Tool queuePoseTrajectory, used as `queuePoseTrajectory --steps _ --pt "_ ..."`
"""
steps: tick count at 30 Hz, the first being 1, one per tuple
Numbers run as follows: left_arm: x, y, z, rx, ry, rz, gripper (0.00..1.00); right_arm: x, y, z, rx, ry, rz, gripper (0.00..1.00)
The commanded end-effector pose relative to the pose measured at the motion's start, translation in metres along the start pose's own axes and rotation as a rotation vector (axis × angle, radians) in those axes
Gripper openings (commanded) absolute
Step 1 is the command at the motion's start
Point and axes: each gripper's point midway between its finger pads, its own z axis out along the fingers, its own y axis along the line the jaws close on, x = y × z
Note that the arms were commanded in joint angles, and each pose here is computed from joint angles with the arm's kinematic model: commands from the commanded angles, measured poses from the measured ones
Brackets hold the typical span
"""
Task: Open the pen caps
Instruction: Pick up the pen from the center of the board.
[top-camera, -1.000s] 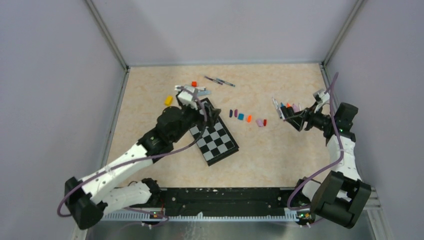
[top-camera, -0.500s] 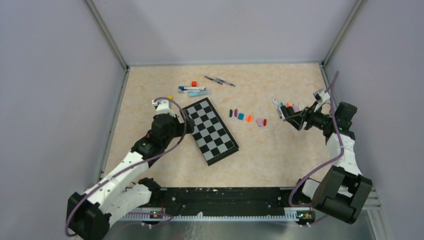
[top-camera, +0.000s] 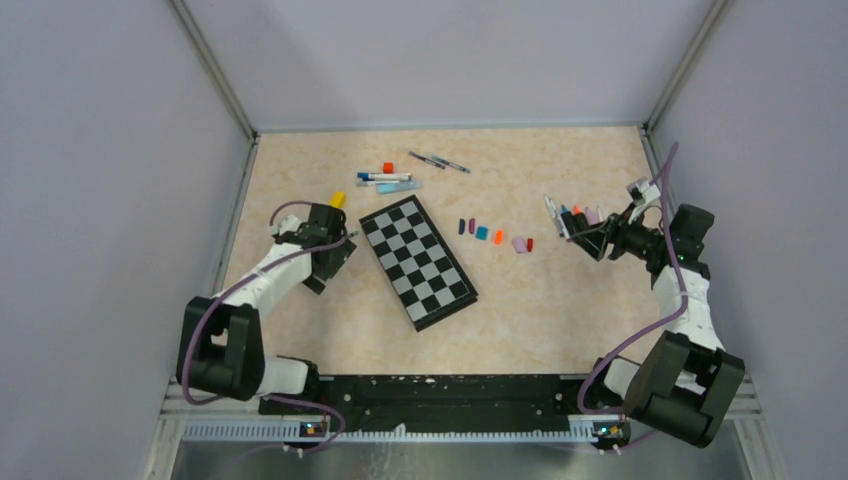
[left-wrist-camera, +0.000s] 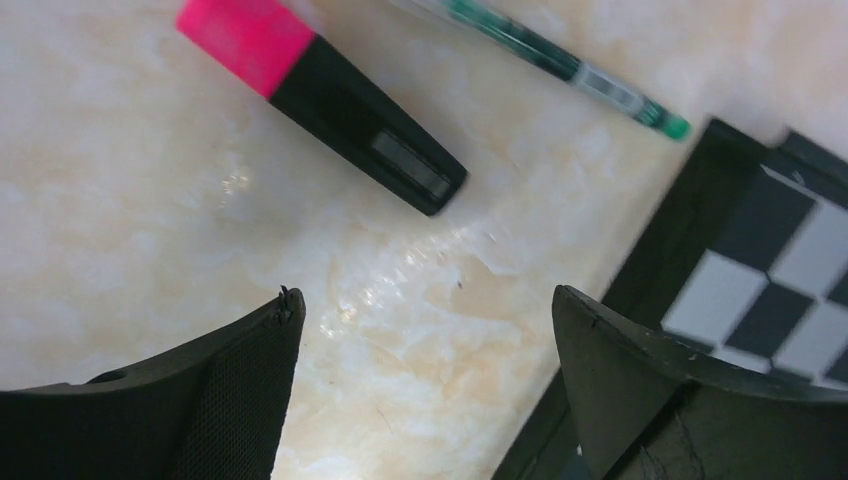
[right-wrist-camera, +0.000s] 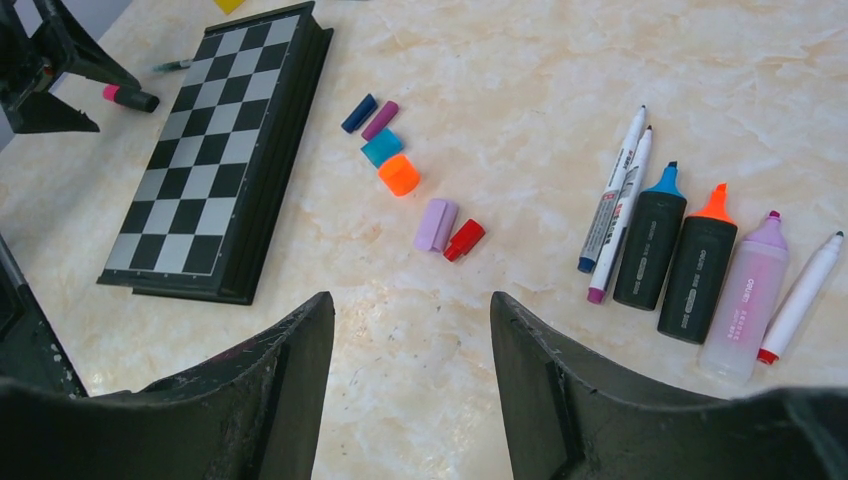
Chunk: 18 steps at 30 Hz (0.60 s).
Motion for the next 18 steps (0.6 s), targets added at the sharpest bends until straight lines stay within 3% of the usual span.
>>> queuePoseTrajectory --steps 1,7,18 --pt "-0.014 0.025 0.010 -0.218 -0.017 -0.155 0.93 -0.020 -0.005 -0.002 0.011 -0.029 -0.057 0.57" --pt "-0.027 0.036 0.032 -0.293 -0.039 -0.258 0.84 -0.018 -0.007 -0.001 0.019 -0.022 -0.051 0.57" --pt "-0.038 0.037 0.050 -0.334 -0.022 -0.281 0.77 -0.013 -0.013 0.000 0.029 -0.008 -0.036 0.57"
